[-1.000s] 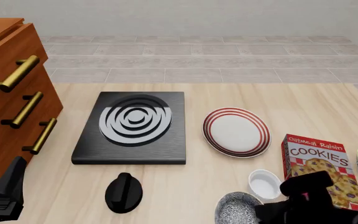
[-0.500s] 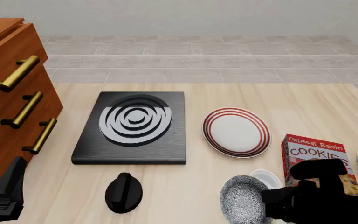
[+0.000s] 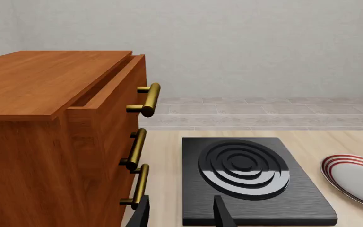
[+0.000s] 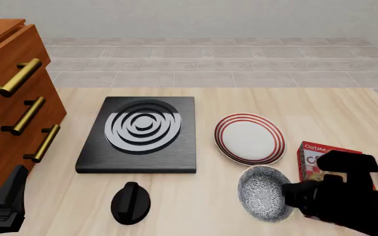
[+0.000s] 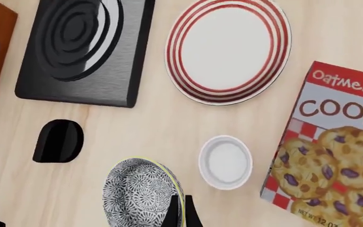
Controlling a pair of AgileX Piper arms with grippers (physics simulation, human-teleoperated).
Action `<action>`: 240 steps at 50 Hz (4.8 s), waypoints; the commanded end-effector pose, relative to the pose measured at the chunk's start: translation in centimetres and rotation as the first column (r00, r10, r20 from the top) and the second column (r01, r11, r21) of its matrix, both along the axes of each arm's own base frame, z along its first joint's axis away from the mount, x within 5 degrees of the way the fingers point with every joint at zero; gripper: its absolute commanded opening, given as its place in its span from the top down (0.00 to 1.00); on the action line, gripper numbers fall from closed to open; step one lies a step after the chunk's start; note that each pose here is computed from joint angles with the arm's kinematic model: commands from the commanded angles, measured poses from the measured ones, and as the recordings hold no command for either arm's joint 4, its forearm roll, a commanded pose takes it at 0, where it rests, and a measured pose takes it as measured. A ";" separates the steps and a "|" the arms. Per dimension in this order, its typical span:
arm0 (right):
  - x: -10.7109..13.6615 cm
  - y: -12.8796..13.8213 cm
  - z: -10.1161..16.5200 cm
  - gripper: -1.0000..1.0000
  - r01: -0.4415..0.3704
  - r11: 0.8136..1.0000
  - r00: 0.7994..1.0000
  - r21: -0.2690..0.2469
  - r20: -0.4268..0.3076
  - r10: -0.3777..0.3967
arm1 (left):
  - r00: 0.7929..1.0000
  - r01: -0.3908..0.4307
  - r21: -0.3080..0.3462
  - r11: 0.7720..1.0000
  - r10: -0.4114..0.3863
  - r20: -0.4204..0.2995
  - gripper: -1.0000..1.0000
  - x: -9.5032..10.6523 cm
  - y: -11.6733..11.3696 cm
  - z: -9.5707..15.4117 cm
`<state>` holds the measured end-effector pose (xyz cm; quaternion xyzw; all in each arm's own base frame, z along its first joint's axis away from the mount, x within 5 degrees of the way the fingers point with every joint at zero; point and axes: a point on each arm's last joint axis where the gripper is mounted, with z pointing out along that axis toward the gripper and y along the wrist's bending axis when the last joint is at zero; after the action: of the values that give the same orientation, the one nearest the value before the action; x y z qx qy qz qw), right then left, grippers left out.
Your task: Pick the akita bowl next to the ramekin and place it on the plate.
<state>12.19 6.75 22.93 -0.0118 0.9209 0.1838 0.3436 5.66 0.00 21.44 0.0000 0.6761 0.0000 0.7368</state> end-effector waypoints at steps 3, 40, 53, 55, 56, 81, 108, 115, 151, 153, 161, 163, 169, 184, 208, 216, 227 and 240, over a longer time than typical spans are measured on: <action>0.9 -0.2 0.8 1.00 0.049 0.999 0.999 0.022 0.016 -0.050 | 1.000 0.000 0.000 1.000 0.000 0.000 0.00 0.0 0.0 0.0; 5.1 0.0 3.3 1.00 0.145 0.988 0.988 0.047 0.051 -0.147 | 1.000 0.000 0.000 1.000 0.000 0.000 0.00 0.0 0.0 0.0; 6.7 0.1 3.5 1.00 0.173 0.983 0.982 0.059 0.063 -0.177 | 1.000 0.000 0.000 1.000 0.000 0.000 0.00 0.0 0.0 0.0; 6.9 0.1 3.5 1.00 0.175 0.983 0.982 0.057 0.064 -0.178 | 1.000 0.000 0.000 1.000 0.000 0.000 0.00 0.0 0.0 0.0; 7.0 0.1 3.4 1.00 0.178 0.982 0.981 0.058 0.064 -0.181 | 1.000 0.000 0.000 1.000 0.000 0.000 0.00 0.0 0.0 0.0; 10.5 0.1 1.3 1.00 0.218 0.975 0.973 0.051 0.062 -0.221 | 1.000 0.000 0.000 1.000 0.000 0.000 0.00 0.0 0.0 0.0; 14.0 0.1 0.0 1.00 0.233 0.972 0.969 0.028 0.079 -0.234 | 1.000 0.000 0.000 1.000 0.000 0.000 0.00 0.0 0.0 0.0; 14.7 0.2 -0.1 1.00 0.234 0.972 0.968 0.025 0.083 -0.235 | 1.000 0.000 0.000 1.000 0.000 0.000 0.00 0.0 0.0 0.0; 17.7 -0.3 -3.7 1.00 0.236 0.971 0.970 -0.034 0.061 -0.234 | 1.000 0.000 0.000 1.000 0.000 0.000 0.00 0.0 0.0 0.0; 17.9 -0.3 -3.8 1.00 0.237 0.971 0.970 -0.036 0.060 -0.234 | 1.000 0.000 0.000 1.000 0.000 0.000 0.00 0.0 0.0 0.0; 18.5 -0.5 -4.3 1.00 0.238 0.970 0.970 -0.045 0.058 -0.235 | 1.000 0.000 0.000 1.000 0.000 0.000 0.00 0.0 0.0 0.0; 18.7 -0.5 -4.7 1.00 0.237 0.970 0.971 -0.050 0.055 -0.234 | 1.000 0.000 0.000 1.000 0.000 0.000 0.00 0.0 0.0 0.0; 19.0 -0.4 -5.2 1.00 0.234 0.971 0.972 -0.054 0.051 -0.231 | 1.000 0.000 0.000 1.000 0.000 0.000 0.00 0.0 0.0 0.0; 19.8 -0.4 -6.2 1.00 0.237 0.970 0.971 -0.060 0.046 -0.234 | 1.000 0.000 0.000 1.000 0.000 0.000 0.00 0.0 0.0 0.0; 21.2 -0.8 -7.5 1.00 0.240 0.968 0.971 -0.079 0.047 -0.236 | 1.000 0.000 0.000 1.000 0.000 0.000 0.00 0.0 0.0 0.0; 21.4 -0.6 -7.7 1.00 0.233 0.969 0.972 -0.081 0.045 -0.230 | 1.000 0.000 0.000 1.000 0.000 0.000 0.00 0.0 0.0 0.0; 21.4 -0.3 -7.7 1.00 0.223 0.971 0.975 -0.082 0.044 -0.220 | 1.000 0.000 0.000 1.000 0.000 0.000 0.00 0.0 0.0 0.0; 21.4 -0.1 -7.4 0.00 0.214 0.973 0.976 -0.084 0.052 -0.210 | 1.000 0.000 0.000 1.000 0.000 0.000 0.00 0.0 0.0 0.0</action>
<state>33.53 6.50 15.37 0.0678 0.9175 0.1029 0.3781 5.66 0.00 21.44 0.0000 0.6761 0.0000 0.7368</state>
